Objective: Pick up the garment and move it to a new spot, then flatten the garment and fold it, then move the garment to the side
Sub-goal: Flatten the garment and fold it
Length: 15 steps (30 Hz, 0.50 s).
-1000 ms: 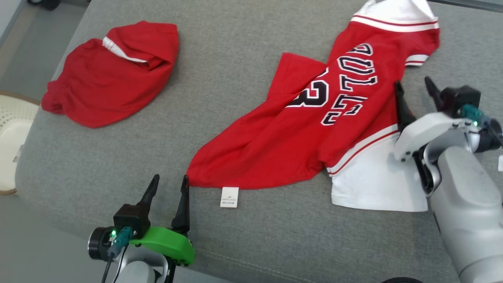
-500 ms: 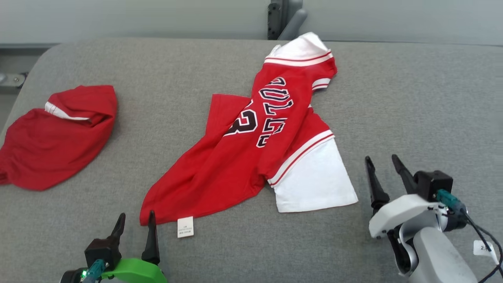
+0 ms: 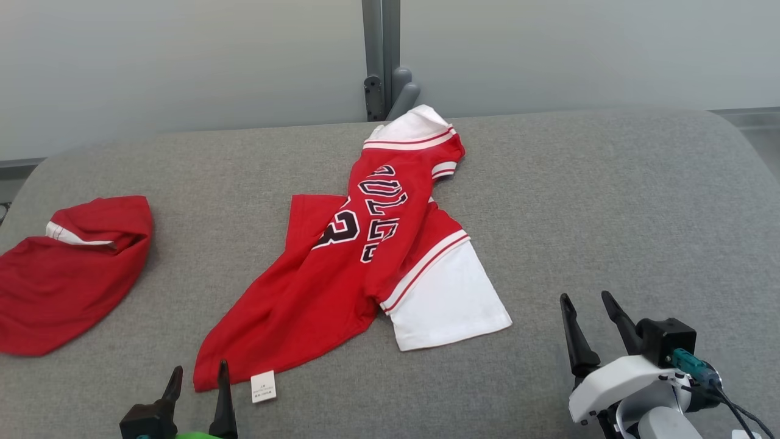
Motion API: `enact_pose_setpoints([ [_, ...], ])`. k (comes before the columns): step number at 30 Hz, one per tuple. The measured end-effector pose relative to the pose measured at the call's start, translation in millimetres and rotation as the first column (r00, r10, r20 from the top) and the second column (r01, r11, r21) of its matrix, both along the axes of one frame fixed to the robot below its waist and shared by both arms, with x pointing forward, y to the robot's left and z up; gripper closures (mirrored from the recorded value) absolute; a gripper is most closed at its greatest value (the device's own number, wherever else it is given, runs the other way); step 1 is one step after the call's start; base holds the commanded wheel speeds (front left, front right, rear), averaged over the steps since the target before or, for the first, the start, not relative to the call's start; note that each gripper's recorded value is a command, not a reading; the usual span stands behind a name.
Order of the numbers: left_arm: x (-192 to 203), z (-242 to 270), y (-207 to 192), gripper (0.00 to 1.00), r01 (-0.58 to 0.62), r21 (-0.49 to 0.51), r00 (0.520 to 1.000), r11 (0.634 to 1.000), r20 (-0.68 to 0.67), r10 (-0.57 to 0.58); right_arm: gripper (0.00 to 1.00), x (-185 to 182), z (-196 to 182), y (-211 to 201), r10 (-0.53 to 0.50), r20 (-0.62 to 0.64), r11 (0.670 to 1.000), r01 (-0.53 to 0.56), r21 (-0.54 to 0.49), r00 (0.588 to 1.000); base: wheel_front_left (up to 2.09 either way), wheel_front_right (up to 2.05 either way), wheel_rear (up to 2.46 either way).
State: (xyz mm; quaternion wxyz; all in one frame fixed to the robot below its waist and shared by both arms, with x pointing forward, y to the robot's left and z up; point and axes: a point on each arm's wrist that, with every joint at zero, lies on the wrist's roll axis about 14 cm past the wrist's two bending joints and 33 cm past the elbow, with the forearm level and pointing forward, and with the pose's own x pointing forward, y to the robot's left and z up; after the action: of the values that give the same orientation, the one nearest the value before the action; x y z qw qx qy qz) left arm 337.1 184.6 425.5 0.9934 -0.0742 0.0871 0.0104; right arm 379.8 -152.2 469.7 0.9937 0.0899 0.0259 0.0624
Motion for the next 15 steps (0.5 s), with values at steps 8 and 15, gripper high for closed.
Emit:
enact_pose_setpoints([
  [8,2,3,-5,0.0,0.014,0.002,1.0,1.0,0.009,-0.014,0.0,-12,-3,-3,-0.01,-0.003,1.0,0.01,-0.005,1.0,0.0,0.0,0.0],
  [15,2,-2,-4,0.0,0.011,0.004,1.0,1.0,-0.006,-0.01,0.0,-11,-9,7,0.02,-0.023,1.0,-0.021,-0.004,1.0,0.0,0.0,0.0],
])
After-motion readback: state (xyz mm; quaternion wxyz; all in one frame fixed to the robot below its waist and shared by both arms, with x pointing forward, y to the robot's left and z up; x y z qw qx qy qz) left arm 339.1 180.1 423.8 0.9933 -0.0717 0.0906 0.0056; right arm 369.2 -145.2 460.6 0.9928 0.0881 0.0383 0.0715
